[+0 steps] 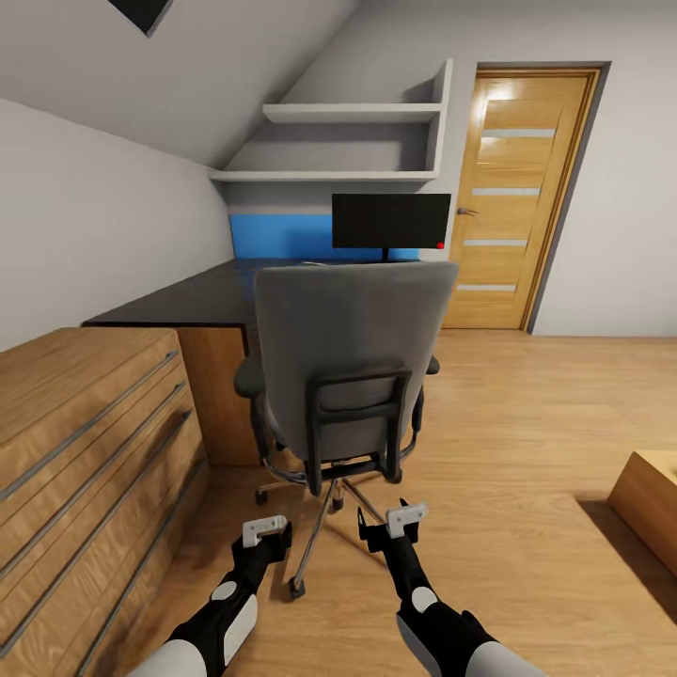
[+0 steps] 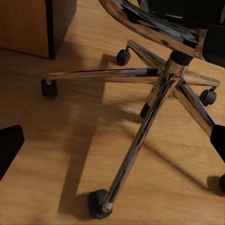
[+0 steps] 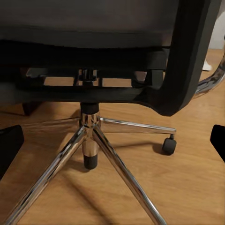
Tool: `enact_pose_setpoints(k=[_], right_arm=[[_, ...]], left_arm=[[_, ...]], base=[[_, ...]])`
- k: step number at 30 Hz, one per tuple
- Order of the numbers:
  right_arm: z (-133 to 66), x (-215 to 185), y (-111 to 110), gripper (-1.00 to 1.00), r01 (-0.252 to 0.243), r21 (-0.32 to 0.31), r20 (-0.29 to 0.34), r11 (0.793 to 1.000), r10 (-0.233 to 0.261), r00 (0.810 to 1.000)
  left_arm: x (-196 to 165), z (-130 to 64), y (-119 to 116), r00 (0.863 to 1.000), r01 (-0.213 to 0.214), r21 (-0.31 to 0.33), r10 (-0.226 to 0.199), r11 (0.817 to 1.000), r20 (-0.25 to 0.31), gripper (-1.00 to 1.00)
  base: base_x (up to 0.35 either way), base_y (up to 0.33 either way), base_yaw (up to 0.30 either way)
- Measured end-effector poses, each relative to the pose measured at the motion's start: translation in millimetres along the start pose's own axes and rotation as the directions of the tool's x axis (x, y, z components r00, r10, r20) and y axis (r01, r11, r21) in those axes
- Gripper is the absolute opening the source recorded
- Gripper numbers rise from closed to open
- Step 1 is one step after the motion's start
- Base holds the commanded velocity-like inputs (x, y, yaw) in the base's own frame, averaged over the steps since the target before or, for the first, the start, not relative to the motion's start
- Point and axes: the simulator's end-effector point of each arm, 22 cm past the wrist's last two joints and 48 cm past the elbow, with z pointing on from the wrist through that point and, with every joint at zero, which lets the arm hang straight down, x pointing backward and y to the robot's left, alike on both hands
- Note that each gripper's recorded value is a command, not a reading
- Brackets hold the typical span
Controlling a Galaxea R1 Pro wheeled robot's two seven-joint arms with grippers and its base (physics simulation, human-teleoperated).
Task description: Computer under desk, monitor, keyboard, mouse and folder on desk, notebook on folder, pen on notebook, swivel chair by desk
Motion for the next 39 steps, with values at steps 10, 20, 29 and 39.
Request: enact_pose_setpoints(k=[10, 20, 29, 39], right_arm=[[-0.1, 0, 0, 1.0, 0.001, 0.0, 0.0, 1.0, -0.001, 1.0], [-5.5, 19, -11, 1.0, 0.002, 0.023, -0.043, 1.0, -0.001, 0.999], [-45.3, 76, -55, 1.0, 0.044, 0.085, -0.073, 0.995, -0.038, 0.997], [-98.8, 109, -75, 1.0, 0.045, 0.107, -0.03, 0.993, -0.042, 0.999]], left_arm=[[-2, 0.2, 9, 1.0, -0.003, -0.012, 0.003, 1.0, 0.004, 1.0], [-5, 0.2, 41, 0.999, 0.032, -0.082, -0.031, 0.996, 0.01, 1.0], [-37, -1.1, 85, 0.995, 0.076, -0.233, -0.06, 0.969, 0.078, 1.0], [-84, 1.5, 102, 0.997, 0.082, -0.303, -0.083, 0.949, 0.012, 1.0]], base=[[0.141, 0.003, 0.0], [0.012, 0.0, 0.0], [0.0, 0.0, 0.0], [0.0, 0.0, 0.0]])
